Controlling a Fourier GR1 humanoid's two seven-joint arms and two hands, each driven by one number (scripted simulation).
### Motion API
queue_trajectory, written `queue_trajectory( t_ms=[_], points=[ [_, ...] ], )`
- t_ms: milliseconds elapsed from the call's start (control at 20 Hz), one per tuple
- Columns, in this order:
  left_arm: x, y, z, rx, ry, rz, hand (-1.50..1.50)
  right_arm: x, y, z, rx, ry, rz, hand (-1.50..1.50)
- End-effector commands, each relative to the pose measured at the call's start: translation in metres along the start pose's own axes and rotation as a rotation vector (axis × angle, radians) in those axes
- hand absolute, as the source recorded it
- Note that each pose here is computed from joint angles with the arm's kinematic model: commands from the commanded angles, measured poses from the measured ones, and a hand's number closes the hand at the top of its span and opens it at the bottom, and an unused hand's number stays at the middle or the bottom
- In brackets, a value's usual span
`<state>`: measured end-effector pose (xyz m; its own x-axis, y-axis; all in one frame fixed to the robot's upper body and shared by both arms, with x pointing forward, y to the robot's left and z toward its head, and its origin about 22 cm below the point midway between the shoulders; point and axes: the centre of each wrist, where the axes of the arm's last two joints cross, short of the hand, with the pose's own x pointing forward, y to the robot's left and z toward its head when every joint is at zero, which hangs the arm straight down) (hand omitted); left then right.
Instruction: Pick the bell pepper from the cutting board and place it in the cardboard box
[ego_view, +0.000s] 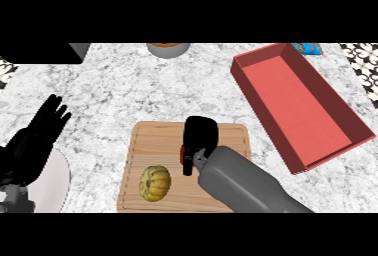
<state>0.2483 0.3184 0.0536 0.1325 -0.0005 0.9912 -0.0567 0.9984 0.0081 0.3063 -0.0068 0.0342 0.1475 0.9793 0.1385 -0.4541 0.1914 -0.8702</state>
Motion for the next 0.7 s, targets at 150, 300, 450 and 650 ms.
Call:
queue_trajectory(
  t_ms=[150, 300, 450, 650],
  points=[
    [-0.006, -0.001, -0.023, -0.002, -0.007, -0.002, 0.0, 0.002, -0.021, -0.022, -0.043, 0.036, -0.027, 1.5],
    [0.003, 0.005, 0.004, -0.02, -0.015, -0.01, 0.0, -0.016, -0.04, -0.058, -0.037, 0.023, -0.068, 1.5],
    [-0.001, -0.007, -0.002, -0.021, 0.0, -0.003, 0.0, -0.015, -0.047, -0.068, -0.089, 0.055, -0.064, 1.5],
    [0.0, 0.003, 0.002, -0.014, -0.013, 0.005, 0.0, -0.009, -0.067, -0.06, -0.185, 0.053, -0.031, 1.5]
  ],
)
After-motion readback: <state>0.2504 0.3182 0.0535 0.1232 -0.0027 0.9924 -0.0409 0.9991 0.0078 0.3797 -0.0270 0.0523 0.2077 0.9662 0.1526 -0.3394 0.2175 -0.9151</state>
